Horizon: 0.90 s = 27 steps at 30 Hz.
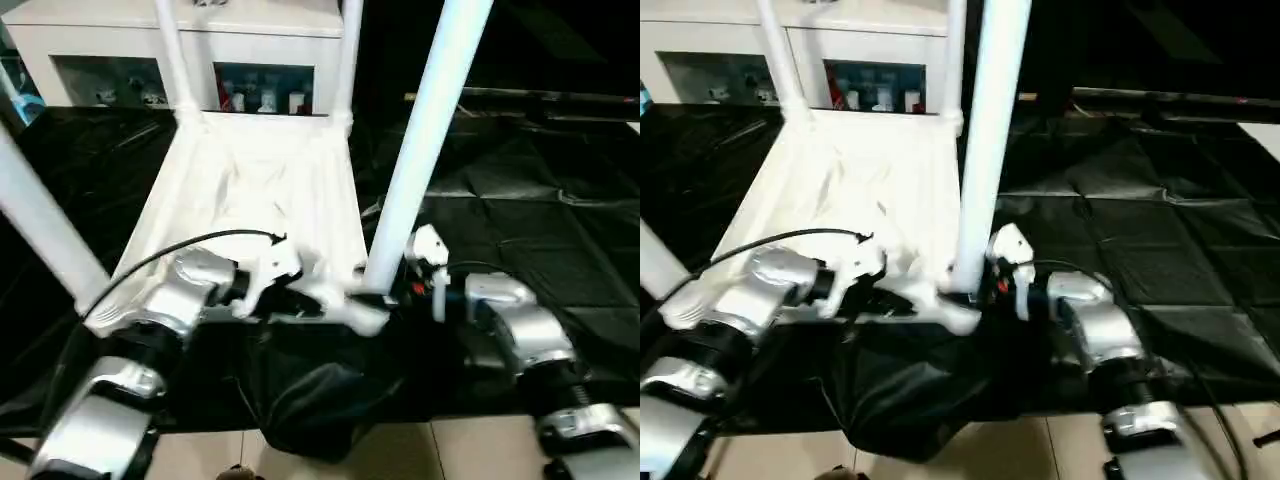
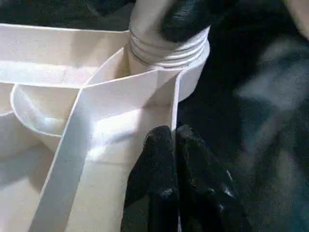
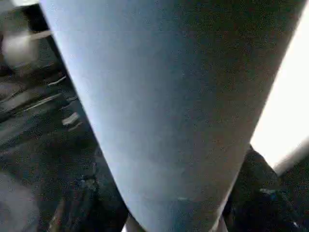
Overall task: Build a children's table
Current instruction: Rotate leg to tighten
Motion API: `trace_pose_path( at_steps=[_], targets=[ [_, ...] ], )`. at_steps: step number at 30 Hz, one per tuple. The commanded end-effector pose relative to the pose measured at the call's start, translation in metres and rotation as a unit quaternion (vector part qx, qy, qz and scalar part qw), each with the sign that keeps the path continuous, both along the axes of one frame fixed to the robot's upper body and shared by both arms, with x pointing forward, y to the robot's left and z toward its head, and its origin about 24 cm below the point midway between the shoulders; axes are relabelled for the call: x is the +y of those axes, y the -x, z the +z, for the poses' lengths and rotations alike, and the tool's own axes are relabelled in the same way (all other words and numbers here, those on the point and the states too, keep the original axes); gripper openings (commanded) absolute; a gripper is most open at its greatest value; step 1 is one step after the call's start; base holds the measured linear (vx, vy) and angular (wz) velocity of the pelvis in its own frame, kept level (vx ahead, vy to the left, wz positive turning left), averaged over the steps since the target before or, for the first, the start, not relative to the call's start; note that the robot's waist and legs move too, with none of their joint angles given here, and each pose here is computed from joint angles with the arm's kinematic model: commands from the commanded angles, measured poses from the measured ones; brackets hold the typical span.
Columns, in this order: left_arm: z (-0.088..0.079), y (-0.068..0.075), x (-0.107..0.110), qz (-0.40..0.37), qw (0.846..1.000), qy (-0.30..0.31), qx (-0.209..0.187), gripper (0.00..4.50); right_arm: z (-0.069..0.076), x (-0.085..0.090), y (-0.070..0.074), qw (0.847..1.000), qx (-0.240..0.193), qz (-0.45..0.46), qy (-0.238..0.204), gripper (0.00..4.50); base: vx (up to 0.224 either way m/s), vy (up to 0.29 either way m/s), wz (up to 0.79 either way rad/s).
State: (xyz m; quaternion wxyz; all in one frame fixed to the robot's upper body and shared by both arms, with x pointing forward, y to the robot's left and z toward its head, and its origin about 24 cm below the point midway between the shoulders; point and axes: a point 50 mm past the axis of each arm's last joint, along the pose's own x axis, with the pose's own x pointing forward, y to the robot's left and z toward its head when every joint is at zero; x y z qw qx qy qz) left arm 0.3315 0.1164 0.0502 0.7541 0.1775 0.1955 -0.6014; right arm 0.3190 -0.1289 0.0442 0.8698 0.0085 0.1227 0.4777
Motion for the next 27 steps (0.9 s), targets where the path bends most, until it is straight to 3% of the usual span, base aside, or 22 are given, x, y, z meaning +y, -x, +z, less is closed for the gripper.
trace_pose_path(
  at_steps=[1, 7, 11, 13, 14, 18, 20, 27],
  targets=[
    [0.008, -0.010, -0.012, 0.049, 0.998, 0.033, -0.023, 0.00, -0.025, 0.003, 0.005, 0.997, 0.055, -0.053, 0.004, 2.08, 0.000, 0.000, 0.00],
    [0.008, -0.019, -0.045, 0.118, 0.991, 0.044, -0.044, 0.00, -0.043, 0.017, -0.001, 0.974, 0.086, -0.209, -0.004, 2.05, 0.000, 0.000, 0.00],
    [0.009, -0.021, -0.059, 0.137, 0.988, 0.051, -0.048, 0.00, -0.046, 0.029, -0.004, 0.966, 0.096, -0.241, -0.002, 2.05, 0.000, 0.000, 0.00],
    [0.009, -0.019, -0.064, 0.126, 0.989, 0.056, -0.047, 0.00, -0.041, 0.042, -0.004, 0.973, 0.081, -0.214, -0.005, 2.05, 0.000, 0.000, 0.00],
    [0.009, -0.017, -0.064, 0.112, 0.991, 0.059, -0.045, 0.00, -0.035, 0.049, -0.005, 0.982, 0.064, -0.179, -0.016, 2.74, 0.000, 0.000, 0.00],
    [0.009, -0.015, -0.057, 0.085, 0.994, 0.058, -0.041, 0.00, -0.028, 0.048, -0.005, 0.991, 0.043, -0.123, -0.012, 2.94, 0.000, 0.000, 0.00],
    [0.008, -0.013, -0.052, 0.069, 0.995, 0.059, -0.038, 0.00, -0.026, 0.044, -0.004, 0.995, 0.033, -0.090, 0.002, 3.19, 0.000, 0.000, 0.00],
    [0.008, -0.003, -0.029, -0.013, 0.999, 0.047, -0.017, 0.00, -0.020, 0.016, 0.007, 0.997, 0.039, 0.058, 0.036, 3.19, 0.000, 0.000, 0.00]
  ],
)
